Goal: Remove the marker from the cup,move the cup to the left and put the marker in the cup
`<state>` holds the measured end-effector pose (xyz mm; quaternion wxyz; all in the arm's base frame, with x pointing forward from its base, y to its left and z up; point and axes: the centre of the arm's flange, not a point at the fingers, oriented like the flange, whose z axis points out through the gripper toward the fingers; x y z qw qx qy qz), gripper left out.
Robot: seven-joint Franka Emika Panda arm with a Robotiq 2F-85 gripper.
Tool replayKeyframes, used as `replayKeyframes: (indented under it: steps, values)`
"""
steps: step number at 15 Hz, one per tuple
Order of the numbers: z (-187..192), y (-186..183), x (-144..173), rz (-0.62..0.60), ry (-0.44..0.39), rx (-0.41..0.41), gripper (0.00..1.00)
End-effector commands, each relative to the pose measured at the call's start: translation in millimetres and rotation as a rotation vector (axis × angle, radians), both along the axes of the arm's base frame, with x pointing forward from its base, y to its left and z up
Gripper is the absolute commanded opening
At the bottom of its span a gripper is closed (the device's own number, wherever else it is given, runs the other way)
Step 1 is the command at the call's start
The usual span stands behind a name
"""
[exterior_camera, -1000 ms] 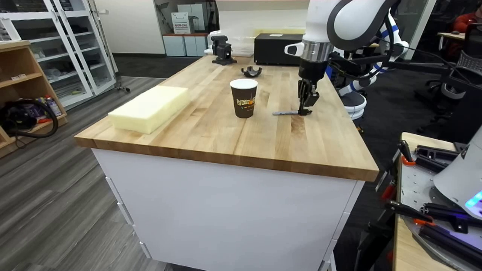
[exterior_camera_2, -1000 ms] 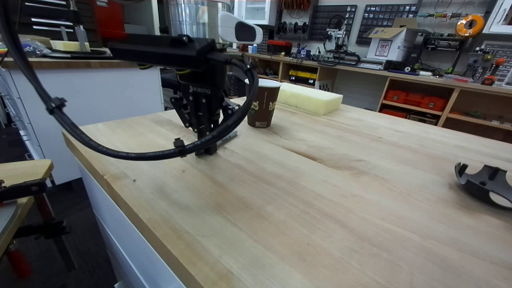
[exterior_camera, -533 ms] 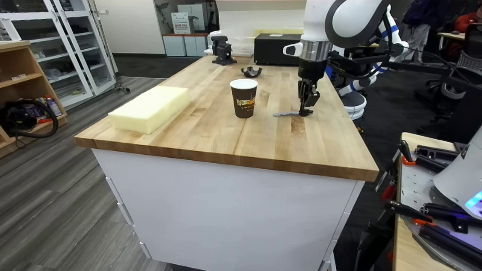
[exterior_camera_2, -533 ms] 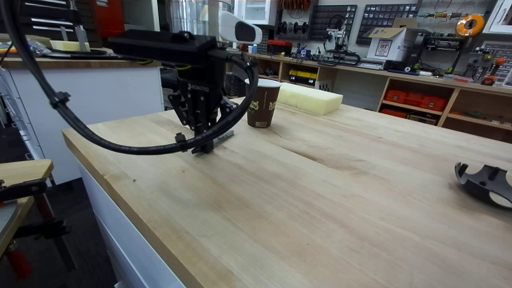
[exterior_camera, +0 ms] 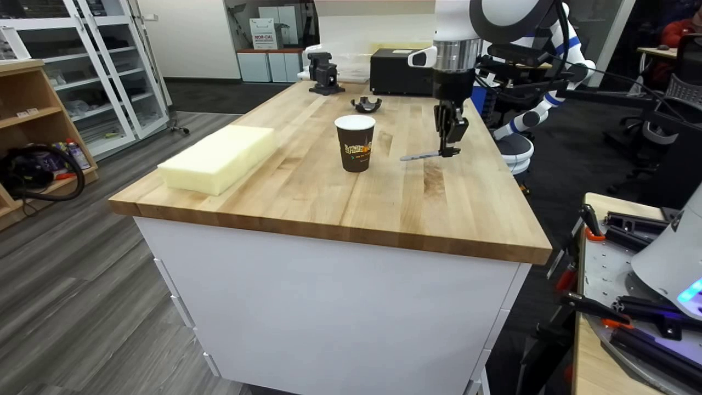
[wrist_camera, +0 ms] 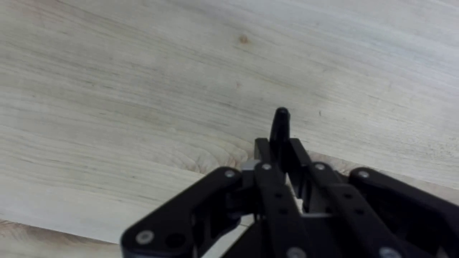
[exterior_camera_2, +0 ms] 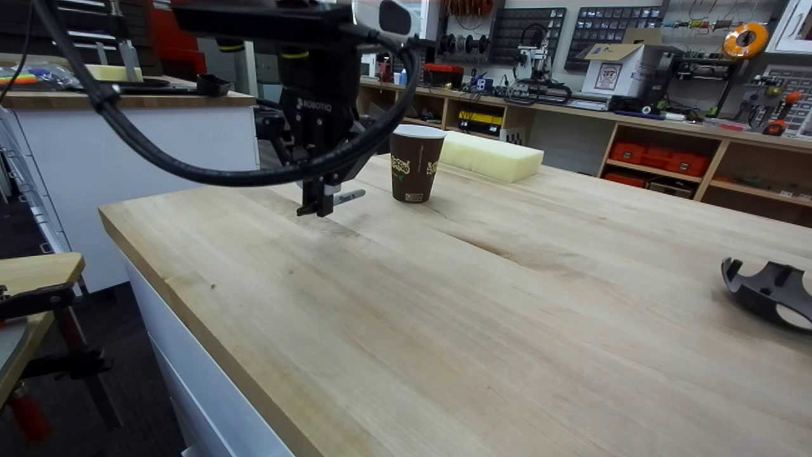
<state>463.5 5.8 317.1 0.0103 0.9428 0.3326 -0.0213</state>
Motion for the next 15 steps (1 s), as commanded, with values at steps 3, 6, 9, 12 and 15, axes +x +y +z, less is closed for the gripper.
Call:
replayKeyframes:
  steps: [3,6,9,12,15]
  values:
    - [36.7,6.3,1.0,-0.006,0.002,-0.051,0.04]
    - [44.2,7.1,3.6,-0.001,0.0,-0.063,0.04]
    - [50.1,6.9,7.5,0.005,-0.008,-0.071,0.04]
    - [58.6,7.9,15.0,0.016,-0.024,-0.082,0.04]
    - [73.1,8.5,21.2,0.025,-0.03,-0.1,0.04]
